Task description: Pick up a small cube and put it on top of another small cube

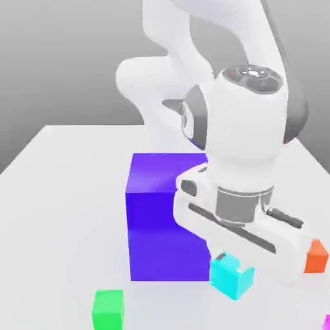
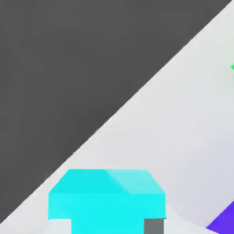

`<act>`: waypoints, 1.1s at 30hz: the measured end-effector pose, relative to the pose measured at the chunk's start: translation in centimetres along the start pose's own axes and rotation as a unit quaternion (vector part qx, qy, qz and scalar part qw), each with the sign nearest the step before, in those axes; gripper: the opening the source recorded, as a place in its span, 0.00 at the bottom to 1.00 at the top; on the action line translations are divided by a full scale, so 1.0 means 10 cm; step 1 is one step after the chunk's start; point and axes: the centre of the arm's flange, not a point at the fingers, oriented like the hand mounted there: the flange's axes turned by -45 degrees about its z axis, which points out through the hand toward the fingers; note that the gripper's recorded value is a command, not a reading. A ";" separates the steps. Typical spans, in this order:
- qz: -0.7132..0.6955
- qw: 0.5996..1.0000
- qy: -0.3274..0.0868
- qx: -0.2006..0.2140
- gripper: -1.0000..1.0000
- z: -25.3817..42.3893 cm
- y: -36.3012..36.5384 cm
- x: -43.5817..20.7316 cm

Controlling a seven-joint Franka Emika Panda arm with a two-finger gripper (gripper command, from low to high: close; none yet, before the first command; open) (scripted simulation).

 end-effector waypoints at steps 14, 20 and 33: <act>0.125 0.992 -0.003 0.001 1.00 1.12 -0.30 -0.18; 0.125 0.992 -0.003 0.000 1.00 0.90 -0.31 -0.18; -0.229 0.974 -0.003 -0.001 1.00 0.58 -1.16 -1.25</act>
